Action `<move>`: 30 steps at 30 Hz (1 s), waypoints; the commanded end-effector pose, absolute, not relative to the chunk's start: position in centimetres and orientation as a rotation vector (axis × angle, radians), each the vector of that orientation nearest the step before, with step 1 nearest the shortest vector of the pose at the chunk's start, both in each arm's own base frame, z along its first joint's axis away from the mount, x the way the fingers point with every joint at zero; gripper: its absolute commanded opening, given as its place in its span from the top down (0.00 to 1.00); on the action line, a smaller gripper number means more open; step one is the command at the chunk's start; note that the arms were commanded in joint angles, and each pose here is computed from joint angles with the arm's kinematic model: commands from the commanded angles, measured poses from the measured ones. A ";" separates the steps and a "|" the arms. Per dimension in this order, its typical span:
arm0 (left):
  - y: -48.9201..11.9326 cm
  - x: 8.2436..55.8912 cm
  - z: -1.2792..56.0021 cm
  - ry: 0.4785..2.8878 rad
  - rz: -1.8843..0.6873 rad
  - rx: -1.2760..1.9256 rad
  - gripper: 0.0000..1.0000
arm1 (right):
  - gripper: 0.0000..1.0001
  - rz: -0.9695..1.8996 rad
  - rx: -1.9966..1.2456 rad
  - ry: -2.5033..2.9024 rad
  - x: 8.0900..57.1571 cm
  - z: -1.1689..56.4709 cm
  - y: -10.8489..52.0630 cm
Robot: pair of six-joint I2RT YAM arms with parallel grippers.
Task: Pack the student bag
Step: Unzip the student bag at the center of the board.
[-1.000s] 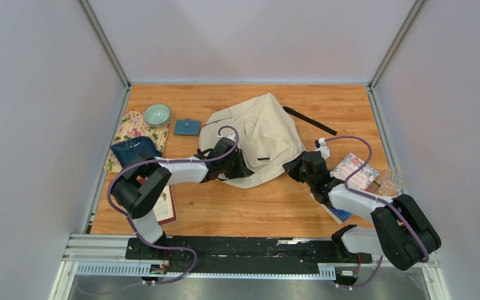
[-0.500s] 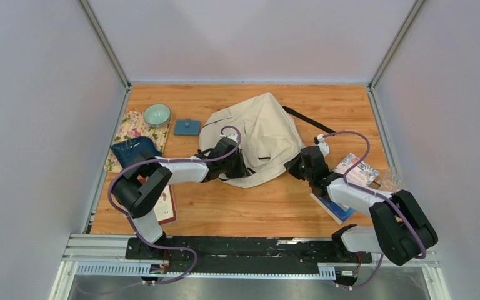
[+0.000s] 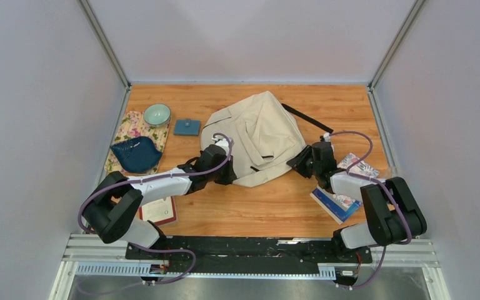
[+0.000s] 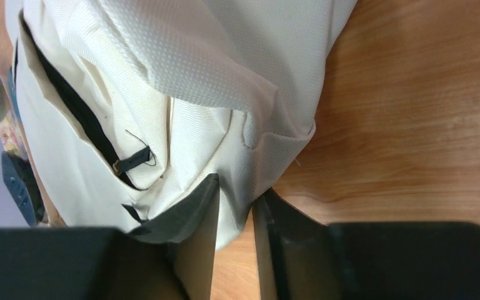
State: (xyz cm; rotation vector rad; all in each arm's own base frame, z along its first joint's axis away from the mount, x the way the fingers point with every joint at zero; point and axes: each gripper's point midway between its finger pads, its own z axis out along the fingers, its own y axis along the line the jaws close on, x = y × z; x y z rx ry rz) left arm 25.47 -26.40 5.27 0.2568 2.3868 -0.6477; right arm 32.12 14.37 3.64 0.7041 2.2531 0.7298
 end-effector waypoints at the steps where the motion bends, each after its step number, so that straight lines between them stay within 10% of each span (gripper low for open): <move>1: -25.1 24.3 4.2 2.418 -0.595 0.355 1.00 | 0.48 0.775 0.637 2.194 33.8 6.6 14.5; 4: -25.5 24.2 4.5 2.416 -0.622 0.362 1.00 | 0.30 0.739 0.569 2.172 33.8 9.5 13.9; 30: -27.8 22.9 7.4 2.329 -0.850 0.420 1.00 | 0.26 1.114 0.626 2.165 23.4 12.3 22.0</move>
